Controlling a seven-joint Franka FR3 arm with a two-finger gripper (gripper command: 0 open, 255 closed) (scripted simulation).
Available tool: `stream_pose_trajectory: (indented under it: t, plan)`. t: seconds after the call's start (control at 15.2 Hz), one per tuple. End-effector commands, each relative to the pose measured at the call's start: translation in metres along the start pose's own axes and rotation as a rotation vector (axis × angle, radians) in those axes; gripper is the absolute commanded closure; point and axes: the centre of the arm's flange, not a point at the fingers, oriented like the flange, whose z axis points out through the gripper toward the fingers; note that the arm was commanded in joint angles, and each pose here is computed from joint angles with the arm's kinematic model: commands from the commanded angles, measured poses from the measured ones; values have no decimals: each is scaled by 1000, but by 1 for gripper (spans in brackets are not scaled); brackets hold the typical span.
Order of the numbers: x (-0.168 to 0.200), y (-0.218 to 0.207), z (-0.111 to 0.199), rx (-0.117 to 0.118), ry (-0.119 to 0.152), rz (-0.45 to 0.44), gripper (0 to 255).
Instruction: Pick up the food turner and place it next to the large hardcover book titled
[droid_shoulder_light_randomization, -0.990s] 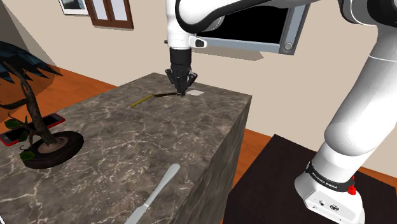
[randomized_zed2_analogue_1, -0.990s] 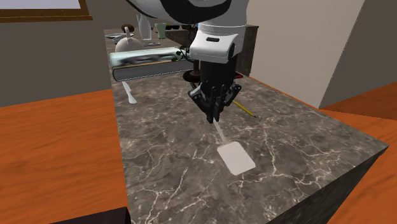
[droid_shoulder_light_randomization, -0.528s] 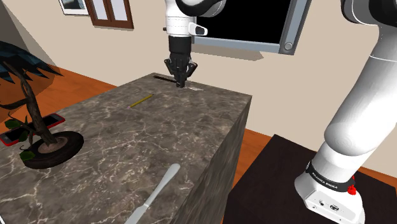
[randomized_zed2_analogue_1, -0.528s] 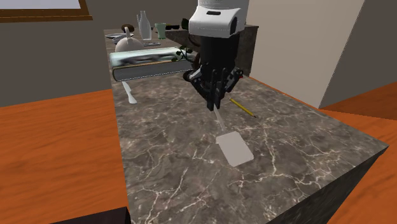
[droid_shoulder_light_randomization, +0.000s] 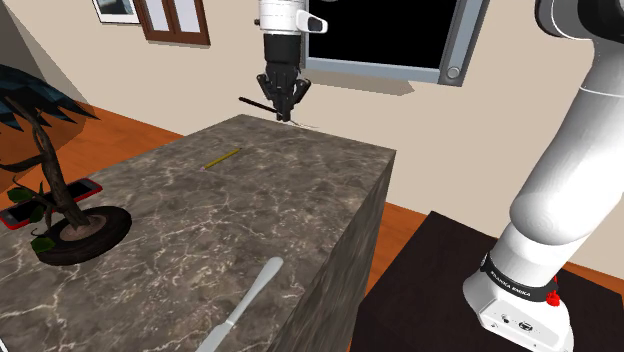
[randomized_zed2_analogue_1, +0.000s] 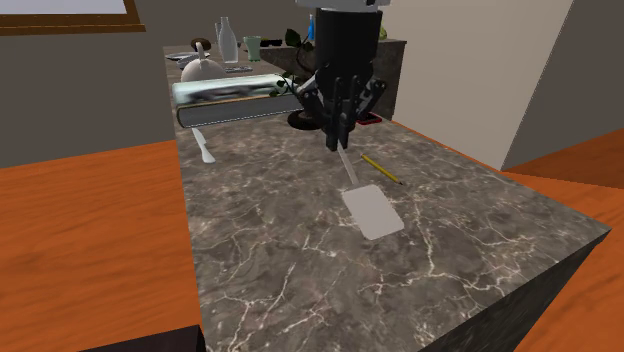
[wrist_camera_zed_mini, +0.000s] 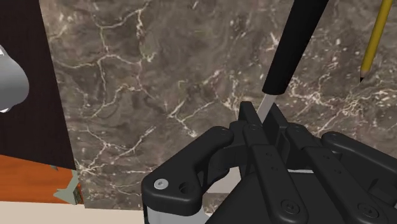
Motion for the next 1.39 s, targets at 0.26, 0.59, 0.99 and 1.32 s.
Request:
stream_pose_trajectory:
  t: [0.26,0.59,0.99,1.32]
  plan:
    - [-41,6,-12,0,0,0,255]
    - [-106,16,-8,0,0,0,255]
    - [-184,29,-3,0,0,0,255]
    - [-249,40,2,0,0,0,255]
